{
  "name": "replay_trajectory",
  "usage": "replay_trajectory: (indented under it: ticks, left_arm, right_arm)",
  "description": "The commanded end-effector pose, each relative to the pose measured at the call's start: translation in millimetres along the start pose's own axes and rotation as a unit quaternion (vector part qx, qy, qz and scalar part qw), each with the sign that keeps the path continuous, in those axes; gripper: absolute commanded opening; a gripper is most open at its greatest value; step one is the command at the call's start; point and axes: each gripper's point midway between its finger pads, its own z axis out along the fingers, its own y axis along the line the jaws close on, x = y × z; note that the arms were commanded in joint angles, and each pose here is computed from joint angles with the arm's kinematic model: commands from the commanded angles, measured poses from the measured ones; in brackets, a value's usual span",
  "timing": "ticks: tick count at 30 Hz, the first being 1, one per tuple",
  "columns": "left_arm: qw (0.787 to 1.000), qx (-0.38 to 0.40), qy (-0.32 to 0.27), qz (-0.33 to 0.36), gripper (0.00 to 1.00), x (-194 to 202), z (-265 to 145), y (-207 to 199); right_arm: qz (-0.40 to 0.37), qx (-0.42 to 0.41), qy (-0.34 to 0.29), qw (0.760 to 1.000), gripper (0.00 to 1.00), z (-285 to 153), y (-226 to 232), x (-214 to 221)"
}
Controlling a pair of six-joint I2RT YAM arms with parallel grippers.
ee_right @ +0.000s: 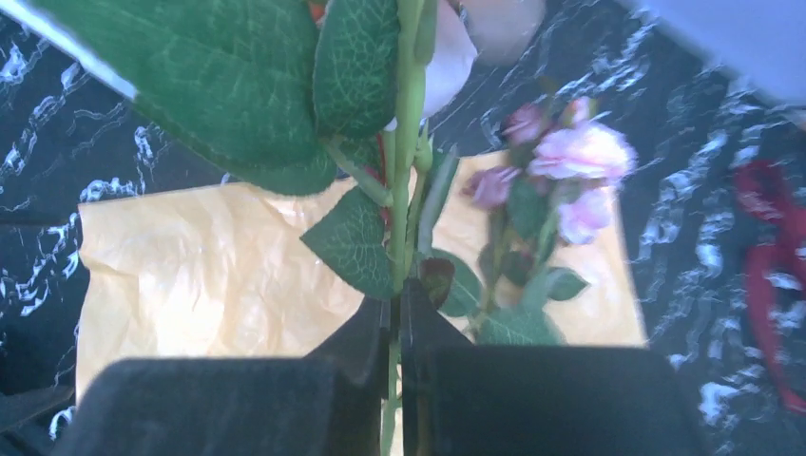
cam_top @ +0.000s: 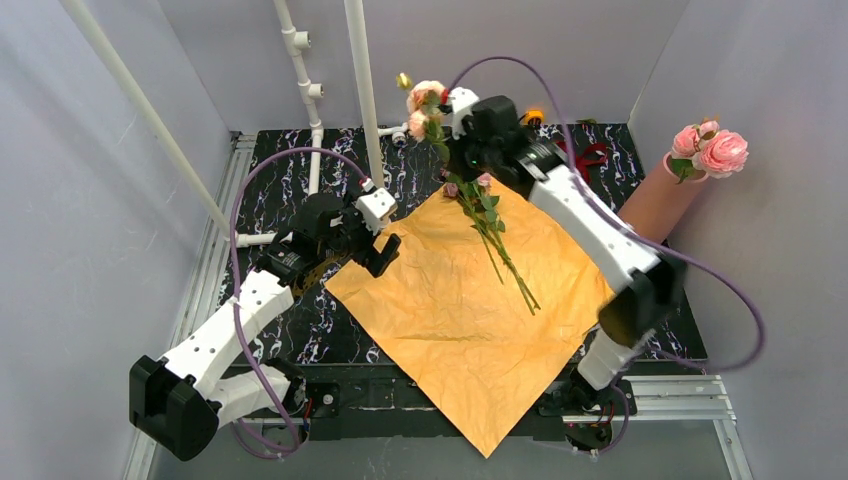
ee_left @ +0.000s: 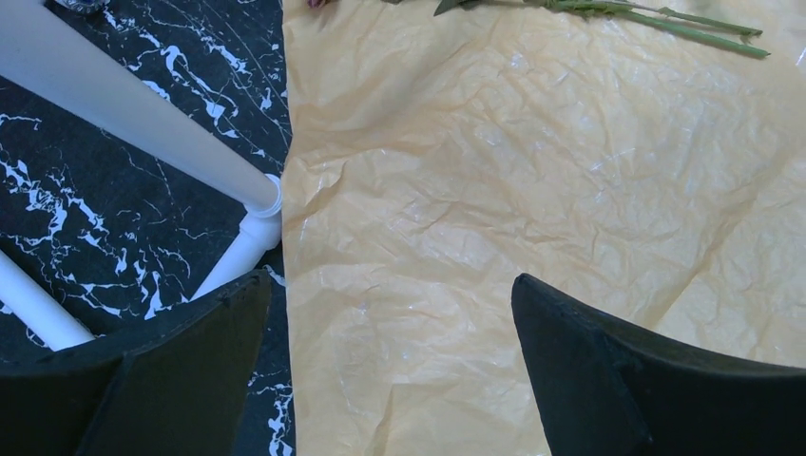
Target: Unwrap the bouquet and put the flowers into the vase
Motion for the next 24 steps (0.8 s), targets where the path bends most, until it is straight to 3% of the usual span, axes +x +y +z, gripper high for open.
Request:
replay_trajectory:
  ticks: [1, 6, 14, 17, 19, 24]
  left_arm:
    - [0.999, 0.028, -0.024, 0.009, 0.98, -11.8, 3.3, -6.4]
    - [0.998, 0.049, -0.03, 0.01, 0.98, -16.1, 7.6, -11.9]
    - [0.996, 0.075, -0.036, 0.022, 0.98, -27.2, 16.8, -15.2]
    - [0.996, 0.079, -0.038, 0.026, 0.98, -30.9, 19.5, -14.6]
    - [0.995, 0.09, -0.039, 0.028, 0.98, -31.4, 21.5, -17.4]
    - [0.993, 0.114, -0.035, 0.025, 0.98, -30.1, 25.1, -24.1]
  right_arm:
    - [-0.034, 0.065, -0.263, 0.962, 0.01, -112.4, -16.3, -95.4]
    - [-0.028, 0.203, -0.327, 0.922, 0.01, -186.9, -60.4, -129.3]
    - [-0.047, 0.325, -0.408, 0.852, 0.01, -307.1, -99.9, -170.2]
    - [-0.058, 0.331, -0.406, 0.85, 0.01, -333.3, -109.5, -157.7]
    - [-0.084, 0.328, -0.37, 0.865, 0.01, -355.7, -116.2, -112.2]
    - [-0.063, 0.382, -0.384, 0.838, 0.01, -412.9, -131.9, -74.1]
